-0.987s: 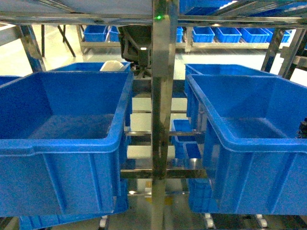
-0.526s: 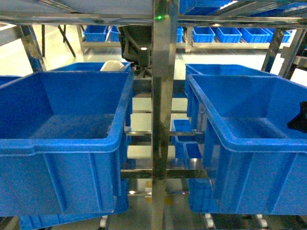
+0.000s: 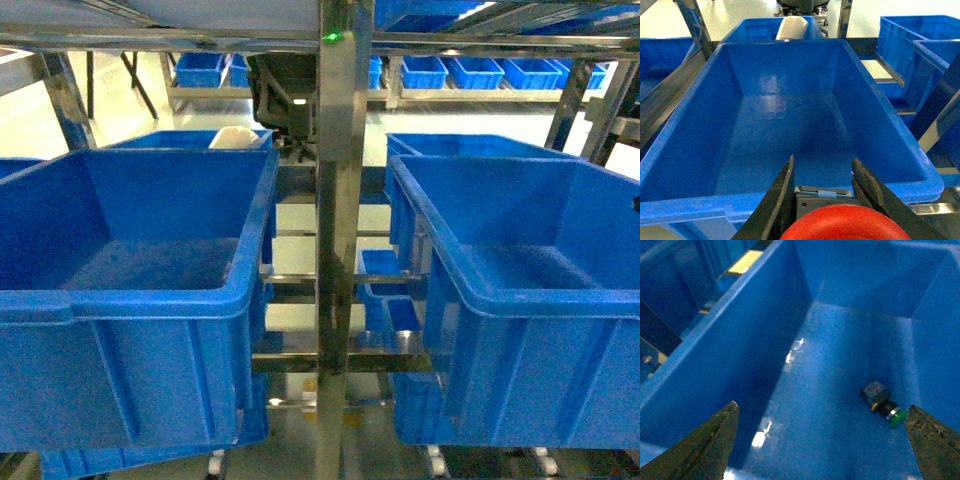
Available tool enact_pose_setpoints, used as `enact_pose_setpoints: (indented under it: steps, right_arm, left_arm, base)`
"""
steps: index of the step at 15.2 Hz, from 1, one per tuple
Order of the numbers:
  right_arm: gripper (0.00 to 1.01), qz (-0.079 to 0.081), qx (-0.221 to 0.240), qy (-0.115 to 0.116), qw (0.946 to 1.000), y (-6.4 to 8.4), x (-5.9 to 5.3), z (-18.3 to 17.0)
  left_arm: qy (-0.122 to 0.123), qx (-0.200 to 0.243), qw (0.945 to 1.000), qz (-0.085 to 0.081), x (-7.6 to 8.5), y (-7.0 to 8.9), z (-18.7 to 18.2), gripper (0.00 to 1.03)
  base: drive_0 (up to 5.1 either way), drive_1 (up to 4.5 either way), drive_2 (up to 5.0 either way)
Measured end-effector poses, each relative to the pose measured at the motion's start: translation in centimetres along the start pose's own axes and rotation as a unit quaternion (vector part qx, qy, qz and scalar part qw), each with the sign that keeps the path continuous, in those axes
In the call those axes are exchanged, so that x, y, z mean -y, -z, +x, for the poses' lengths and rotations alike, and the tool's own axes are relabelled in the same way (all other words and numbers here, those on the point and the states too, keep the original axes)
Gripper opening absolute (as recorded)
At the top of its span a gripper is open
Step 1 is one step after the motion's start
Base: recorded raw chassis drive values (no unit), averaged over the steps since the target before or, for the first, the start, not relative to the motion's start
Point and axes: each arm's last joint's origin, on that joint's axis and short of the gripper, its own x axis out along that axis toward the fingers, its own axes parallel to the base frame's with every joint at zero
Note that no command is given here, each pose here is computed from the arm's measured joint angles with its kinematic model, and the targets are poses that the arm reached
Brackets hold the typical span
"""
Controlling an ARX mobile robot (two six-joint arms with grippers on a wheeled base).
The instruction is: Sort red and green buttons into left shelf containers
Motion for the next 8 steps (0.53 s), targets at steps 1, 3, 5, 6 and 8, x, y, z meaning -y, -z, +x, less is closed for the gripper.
enact_pose_setpoints:
  steps: [1, 3, 5, 6, 8]
  right_arm:
    - [0.98, -0.006, 0.032, 0.01, 0.9994, 0.6, -1.2, -2.3]
    - [0.98, -0.002, 0.081, 0.036, 0.996, 4.0, -4.3, -7.3]
    - [0.98, 0.008, 0.063, 0.057, 0.9964, 9.7, -6.1, -10.6]
    - [0.98, 0.026, 0.044, 0.089, 0.9948, 12.6, -6.0, -11.9]
    - [0.98, 0.027, 0.037, 0.102, 0.9937, 14.6, -6.2, -12.9]
  left_arm:
    - [0.0, 0.0, 1.0, 0.0, 0.0, 0.0, 0.0, 0.29]
    - [0.0, 0.0, 1.0, 0.0, 0.0, 0.0, 0.0, 0.29]
    - [0.0, 0.0, 1.0, 0.0, 0.0, 0.0, 0.0, 0.29]
    - [0.0, 0.0, 1.0, 0.0, 0.0, 0.0, 0.0, 0.29]
    - [-0.001, 0.0, 1.0, 0.0, 0.0, 0.0, 0.0, 0.29]
  base:
    - [0.0, 0.0, 0.0]
    - [0.0, 0.0, 0.0]
    - [0.0, 0.0, 0.0]
    - [0.0, 0.0, 0.0]
    - [0.0, 0.0, 0.0]
